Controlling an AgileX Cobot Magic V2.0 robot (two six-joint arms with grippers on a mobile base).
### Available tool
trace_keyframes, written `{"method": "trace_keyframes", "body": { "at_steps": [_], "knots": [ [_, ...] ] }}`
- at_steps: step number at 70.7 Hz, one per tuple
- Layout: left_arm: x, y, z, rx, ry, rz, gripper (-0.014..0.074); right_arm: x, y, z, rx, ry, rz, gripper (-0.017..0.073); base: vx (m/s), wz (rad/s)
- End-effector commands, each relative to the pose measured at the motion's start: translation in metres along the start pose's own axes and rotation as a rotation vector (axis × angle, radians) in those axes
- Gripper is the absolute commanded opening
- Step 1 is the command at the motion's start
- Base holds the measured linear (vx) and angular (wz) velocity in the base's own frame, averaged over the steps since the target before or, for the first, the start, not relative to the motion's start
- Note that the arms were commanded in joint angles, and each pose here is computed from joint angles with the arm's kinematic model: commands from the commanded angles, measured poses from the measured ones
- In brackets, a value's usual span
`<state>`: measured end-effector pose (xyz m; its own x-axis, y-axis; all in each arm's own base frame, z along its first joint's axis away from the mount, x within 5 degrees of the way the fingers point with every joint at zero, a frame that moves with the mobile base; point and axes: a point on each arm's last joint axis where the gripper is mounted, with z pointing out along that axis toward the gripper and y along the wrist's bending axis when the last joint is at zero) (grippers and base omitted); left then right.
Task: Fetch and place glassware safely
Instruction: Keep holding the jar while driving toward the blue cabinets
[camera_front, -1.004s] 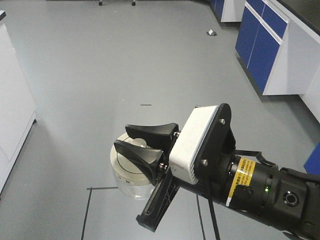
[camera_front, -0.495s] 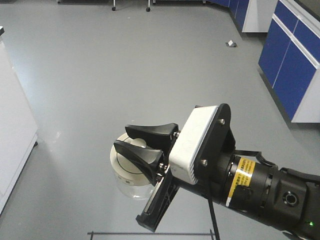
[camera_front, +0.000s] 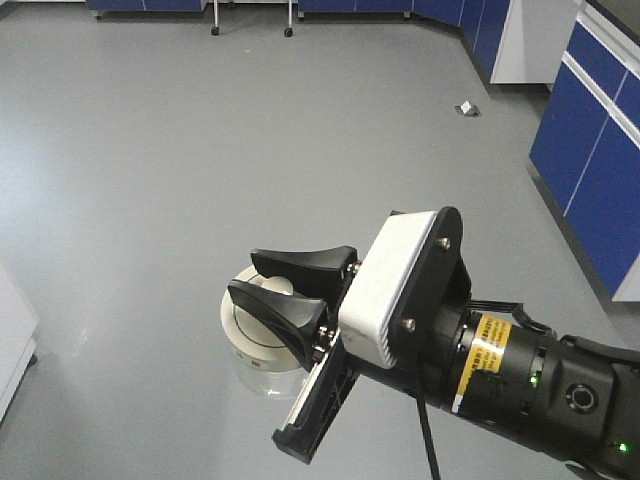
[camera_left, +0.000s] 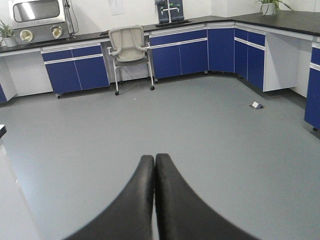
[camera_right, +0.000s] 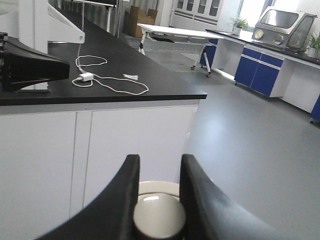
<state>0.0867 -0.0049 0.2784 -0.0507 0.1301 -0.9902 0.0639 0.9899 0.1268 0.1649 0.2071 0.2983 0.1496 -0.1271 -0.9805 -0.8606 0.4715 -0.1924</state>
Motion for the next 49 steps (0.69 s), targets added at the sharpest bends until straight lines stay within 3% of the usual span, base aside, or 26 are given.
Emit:
{"method": "trace_keyframes", "body": {
  "at_steps": [1, 49],
  "knots": [
    [-0.0143, 0.0011, -0.0004, -0.003, -0.090, -0.009, -0.0007, -0.0247, -0.0015, -0.0041, -0.003, -0.147, -0.006, -0.0003, 0.50, 0.01],
    [-0.0143, 0.0011, -0.0004, -0.003, -0.090, -0.009, -0.0007, -0.0247, -0.0015, -0.0041, -0.003, -0.147, -0.006, -0.0003, 0.51, 0.02]
  ]
}}
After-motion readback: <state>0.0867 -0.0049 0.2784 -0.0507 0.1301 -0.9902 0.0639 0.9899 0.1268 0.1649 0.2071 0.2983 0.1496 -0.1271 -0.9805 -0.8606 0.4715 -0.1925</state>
